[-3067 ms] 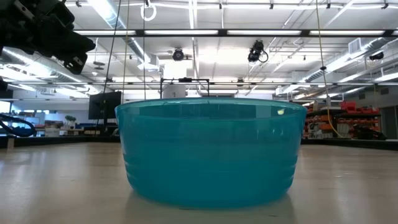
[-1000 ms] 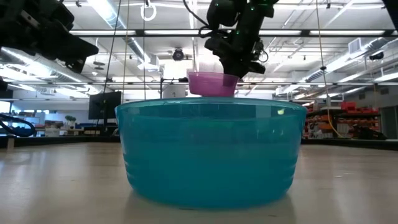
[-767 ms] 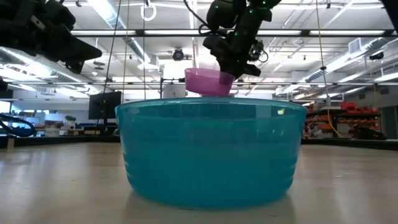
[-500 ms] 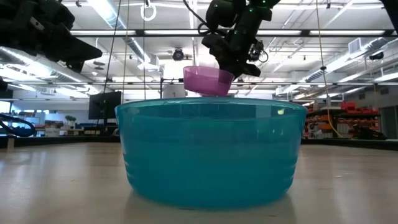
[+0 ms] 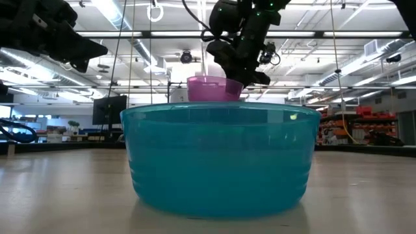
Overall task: Nest bowls inside each other
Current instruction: Stack the violet bowl on top of the yellow bowl
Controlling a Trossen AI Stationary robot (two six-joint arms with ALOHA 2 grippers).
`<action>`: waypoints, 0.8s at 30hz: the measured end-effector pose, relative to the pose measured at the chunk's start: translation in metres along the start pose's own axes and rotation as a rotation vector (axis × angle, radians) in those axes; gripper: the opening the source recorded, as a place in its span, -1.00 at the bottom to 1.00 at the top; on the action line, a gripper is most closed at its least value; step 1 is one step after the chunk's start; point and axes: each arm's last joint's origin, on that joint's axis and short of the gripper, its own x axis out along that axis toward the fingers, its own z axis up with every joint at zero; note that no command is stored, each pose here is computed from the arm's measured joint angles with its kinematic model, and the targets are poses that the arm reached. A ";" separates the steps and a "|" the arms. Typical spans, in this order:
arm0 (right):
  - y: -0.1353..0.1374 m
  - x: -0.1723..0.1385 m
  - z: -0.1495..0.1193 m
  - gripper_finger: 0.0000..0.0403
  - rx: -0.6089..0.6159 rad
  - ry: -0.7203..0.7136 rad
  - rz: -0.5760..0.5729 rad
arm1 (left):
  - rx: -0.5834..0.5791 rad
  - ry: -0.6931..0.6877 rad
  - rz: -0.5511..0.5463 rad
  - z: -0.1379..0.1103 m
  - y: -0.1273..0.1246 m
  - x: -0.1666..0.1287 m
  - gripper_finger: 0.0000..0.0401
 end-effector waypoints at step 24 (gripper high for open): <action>-0.028 0.056 0.015 -1.00 -0.013 0.079 -0.083 | 0.041 0.003 0.001 0.000 0.000 0.000 -0.88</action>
